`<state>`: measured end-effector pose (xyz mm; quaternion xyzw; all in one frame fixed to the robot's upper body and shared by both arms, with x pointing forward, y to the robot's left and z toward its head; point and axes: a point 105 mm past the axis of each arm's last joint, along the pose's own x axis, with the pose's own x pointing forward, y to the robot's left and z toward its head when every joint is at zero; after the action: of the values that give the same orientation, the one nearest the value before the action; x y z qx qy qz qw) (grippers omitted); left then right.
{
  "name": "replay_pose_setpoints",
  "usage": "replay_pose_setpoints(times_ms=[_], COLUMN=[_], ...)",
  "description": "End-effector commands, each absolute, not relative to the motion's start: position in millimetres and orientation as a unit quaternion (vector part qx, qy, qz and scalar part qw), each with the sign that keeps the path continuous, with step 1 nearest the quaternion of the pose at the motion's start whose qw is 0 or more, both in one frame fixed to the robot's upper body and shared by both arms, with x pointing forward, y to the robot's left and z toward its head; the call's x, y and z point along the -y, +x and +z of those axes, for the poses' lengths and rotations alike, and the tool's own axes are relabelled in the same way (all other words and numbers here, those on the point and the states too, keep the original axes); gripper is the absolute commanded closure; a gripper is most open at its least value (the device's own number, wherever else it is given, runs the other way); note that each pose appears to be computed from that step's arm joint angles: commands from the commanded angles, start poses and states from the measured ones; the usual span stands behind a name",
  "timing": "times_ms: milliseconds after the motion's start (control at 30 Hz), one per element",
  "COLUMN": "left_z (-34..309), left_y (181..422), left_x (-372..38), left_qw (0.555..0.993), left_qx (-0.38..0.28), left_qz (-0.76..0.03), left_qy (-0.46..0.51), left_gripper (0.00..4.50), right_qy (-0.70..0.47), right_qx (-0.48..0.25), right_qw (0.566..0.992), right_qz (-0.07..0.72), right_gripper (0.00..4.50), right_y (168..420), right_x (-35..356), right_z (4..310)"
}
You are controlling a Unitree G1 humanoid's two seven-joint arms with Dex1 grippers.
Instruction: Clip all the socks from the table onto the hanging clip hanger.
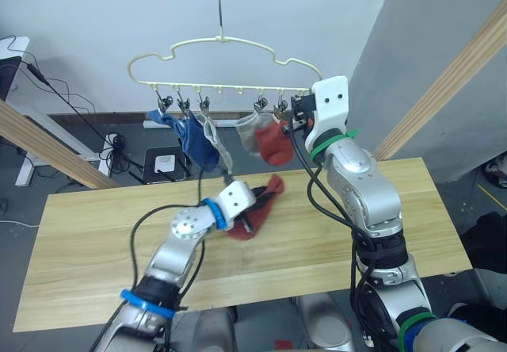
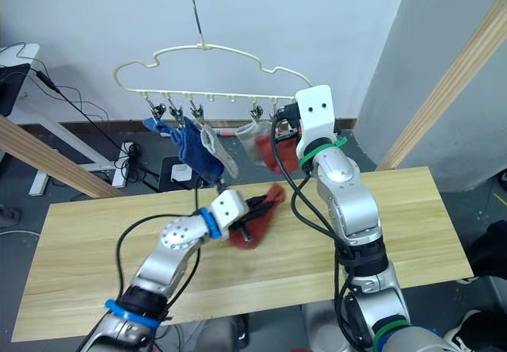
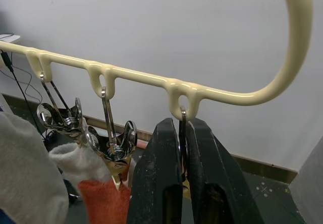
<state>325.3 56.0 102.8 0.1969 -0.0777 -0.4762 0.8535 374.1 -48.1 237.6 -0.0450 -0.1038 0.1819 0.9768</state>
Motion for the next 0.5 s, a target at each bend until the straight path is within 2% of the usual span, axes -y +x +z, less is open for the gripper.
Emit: replay_pose_setpoints(times_ms=[33,333,500], left_z=[116,140,150], left_y=[328,364,370], left_x=[-33,-11,-9], left_qw=[0.838,0.869,0.877], left_qx=[0.127,0.167,0.18], left_qz=[-0.485,-0.418,-0.401], left_qy=[0.216,0.208,0.193], left_gripper=[4.42,4.43,4.43], right_qy=[-0.047,-0.048,-0.049], right_qx=[0.136,0.134,0.132], right_qw=[0.973,0.974,0.974], right_qz=[0.178,0.176,0.177], right_gripper=[4.5,4.5,4.5], right_y=[367,367,366], right_x=[49,50,51], right_z=[255,255,254])
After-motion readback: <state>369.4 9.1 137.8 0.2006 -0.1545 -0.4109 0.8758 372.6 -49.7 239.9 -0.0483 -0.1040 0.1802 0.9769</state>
